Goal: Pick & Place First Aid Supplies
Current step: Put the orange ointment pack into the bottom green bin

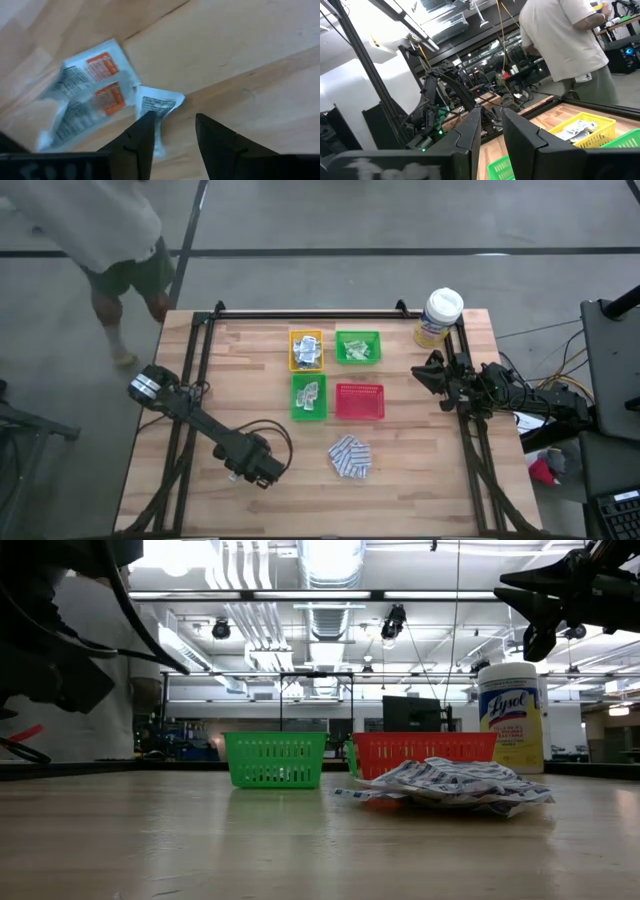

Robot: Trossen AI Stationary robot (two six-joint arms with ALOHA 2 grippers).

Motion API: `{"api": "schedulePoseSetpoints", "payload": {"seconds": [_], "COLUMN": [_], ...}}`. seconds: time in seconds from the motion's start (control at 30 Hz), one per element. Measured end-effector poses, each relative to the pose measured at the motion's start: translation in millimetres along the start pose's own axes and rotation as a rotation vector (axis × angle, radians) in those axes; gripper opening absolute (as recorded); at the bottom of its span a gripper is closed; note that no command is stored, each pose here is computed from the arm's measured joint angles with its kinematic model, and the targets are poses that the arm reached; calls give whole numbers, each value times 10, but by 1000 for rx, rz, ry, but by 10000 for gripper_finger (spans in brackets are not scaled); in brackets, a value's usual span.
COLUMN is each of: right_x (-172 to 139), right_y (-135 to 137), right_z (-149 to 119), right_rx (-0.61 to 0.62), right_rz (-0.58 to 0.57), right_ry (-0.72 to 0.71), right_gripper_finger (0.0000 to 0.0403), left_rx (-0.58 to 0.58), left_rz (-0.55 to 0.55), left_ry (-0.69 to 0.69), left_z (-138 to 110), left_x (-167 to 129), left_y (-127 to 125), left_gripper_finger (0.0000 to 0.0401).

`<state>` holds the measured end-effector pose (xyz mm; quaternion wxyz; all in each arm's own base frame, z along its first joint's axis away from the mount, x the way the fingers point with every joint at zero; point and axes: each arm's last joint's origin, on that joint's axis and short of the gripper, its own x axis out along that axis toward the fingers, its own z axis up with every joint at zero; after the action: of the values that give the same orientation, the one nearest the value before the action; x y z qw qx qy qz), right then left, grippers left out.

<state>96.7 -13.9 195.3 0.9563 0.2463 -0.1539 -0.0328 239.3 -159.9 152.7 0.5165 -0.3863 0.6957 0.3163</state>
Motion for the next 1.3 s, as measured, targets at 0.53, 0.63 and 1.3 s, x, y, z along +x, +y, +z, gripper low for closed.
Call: {"api": "schedulePoseSetpoints", "payload": {"seconds": [0.53, 0.63, 1.3], "right_x": [0, 0, 0], "right_y": [-1, 0, 0], "right_z": [0, 0, 0], "right_rx": [0, 0, -1], "right_rz": [-1, 0, -1], "right_ry": [0, 0, 0], "right_gripper_finger": [68, 71, 68], "left_rx": [10, 10, 70], "left_rz": [-38, -38, -169], "left_ry": [11, 9, -3], "left_z": [16, 17, -87], "left_x": [55, 55, -326], "left_y": [-2, -2, 49], "left_gripper_finger": [83, 52, 1]}}
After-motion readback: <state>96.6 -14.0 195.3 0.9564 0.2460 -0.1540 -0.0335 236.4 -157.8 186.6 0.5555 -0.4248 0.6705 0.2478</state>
